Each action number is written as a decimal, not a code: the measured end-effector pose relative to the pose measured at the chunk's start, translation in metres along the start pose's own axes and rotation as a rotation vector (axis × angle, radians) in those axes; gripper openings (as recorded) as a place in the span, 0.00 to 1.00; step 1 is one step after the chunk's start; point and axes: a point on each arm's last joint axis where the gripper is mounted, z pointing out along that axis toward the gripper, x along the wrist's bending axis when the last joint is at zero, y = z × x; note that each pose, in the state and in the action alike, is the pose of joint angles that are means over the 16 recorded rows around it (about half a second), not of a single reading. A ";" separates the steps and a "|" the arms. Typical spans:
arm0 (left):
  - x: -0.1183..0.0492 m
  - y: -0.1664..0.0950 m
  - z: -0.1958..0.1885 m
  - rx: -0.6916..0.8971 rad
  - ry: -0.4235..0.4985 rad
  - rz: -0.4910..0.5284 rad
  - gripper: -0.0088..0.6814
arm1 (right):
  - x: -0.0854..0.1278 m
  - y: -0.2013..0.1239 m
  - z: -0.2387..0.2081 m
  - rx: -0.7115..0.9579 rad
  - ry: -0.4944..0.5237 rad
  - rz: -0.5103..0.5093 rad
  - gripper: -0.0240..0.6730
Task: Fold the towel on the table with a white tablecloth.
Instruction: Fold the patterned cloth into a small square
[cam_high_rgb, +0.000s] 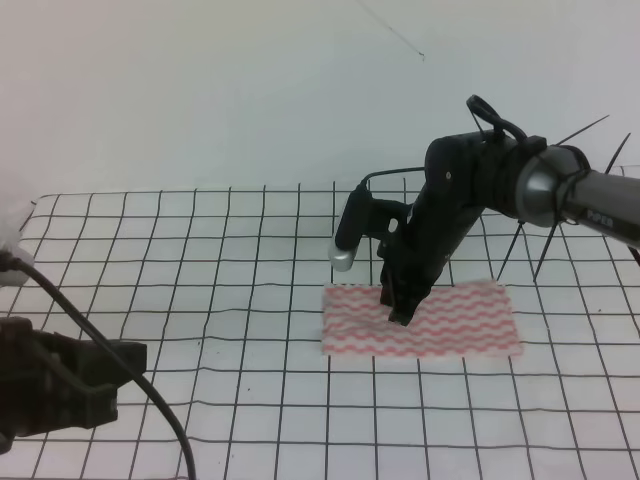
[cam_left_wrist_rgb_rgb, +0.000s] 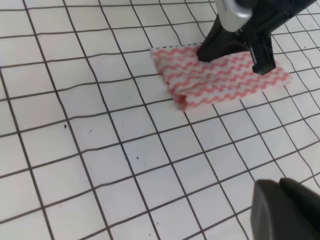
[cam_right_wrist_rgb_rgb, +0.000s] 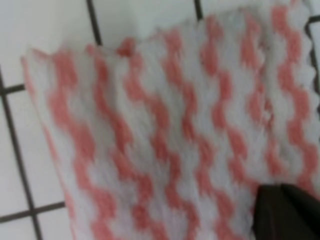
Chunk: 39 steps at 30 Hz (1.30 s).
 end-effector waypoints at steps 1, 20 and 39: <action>0.000 0.000 0.000 0.000 0.000 0.000 0.01 | -0.001 0.000 0.000 0.000 -0.007 0.001 0.03; 0.000 0.000 0.000 0.005 -0.004 -0.004 0.01 | 0.001 0.006 -0.003 -0.062 0.011 -0.038 0.30; -0.001 -0.001 0.000 0.008 -0.007 0.000 0.01 | 0.001 0.003 0.002 -0.040 0.008 -0.054 0.06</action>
